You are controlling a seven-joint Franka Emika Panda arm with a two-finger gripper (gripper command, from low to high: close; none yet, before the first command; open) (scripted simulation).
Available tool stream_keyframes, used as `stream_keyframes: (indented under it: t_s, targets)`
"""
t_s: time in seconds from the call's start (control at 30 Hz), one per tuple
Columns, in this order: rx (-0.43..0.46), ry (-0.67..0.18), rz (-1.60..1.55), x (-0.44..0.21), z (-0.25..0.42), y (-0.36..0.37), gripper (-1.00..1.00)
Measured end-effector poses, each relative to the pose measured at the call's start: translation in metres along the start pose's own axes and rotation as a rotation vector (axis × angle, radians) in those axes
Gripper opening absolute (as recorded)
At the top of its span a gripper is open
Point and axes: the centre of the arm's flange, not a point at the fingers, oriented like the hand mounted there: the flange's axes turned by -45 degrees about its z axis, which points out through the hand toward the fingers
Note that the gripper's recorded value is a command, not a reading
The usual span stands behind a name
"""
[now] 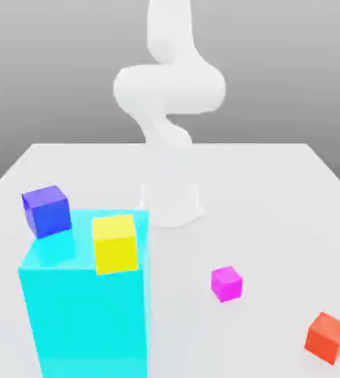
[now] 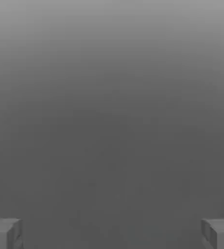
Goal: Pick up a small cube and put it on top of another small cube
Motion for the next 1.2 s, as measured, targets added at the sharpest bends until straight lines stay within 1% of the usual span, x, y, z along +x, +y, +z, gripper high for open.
stream_keyframes:
  t_s: [0.2, 0.43, 0.67, 0.9, 0.97, 1.07, 1.1, 1.2]
  targets:
    - [0.073, -0.158, -0.146, -0.01, 0.112, -0.049, 0.0]
    - [0.149, -0.333, -0.323, -0.057, 0.228, -0.117, 0.0]
    - [0.228, -0.502, -0.527, -0.144, 0.322, -0.194, 0.0]
    - [0.28, -0.671, -0.705, -0.255, 0.396, -0.241, 0.0]
    - [0.286, -0.689, -0.725, -0.278, 0.415, -0.246, 0.0]
    - [0.288, -0.694, -0.731, -0.308, 0.445, -0.247, 0.0]
    - [0.289, -0.694, -0.732, -0.313, 0.45, -0.247, -1.0]
    - [0.288, -0.694, -0.732, -0.314, 0.45, -0.247, -1.0]
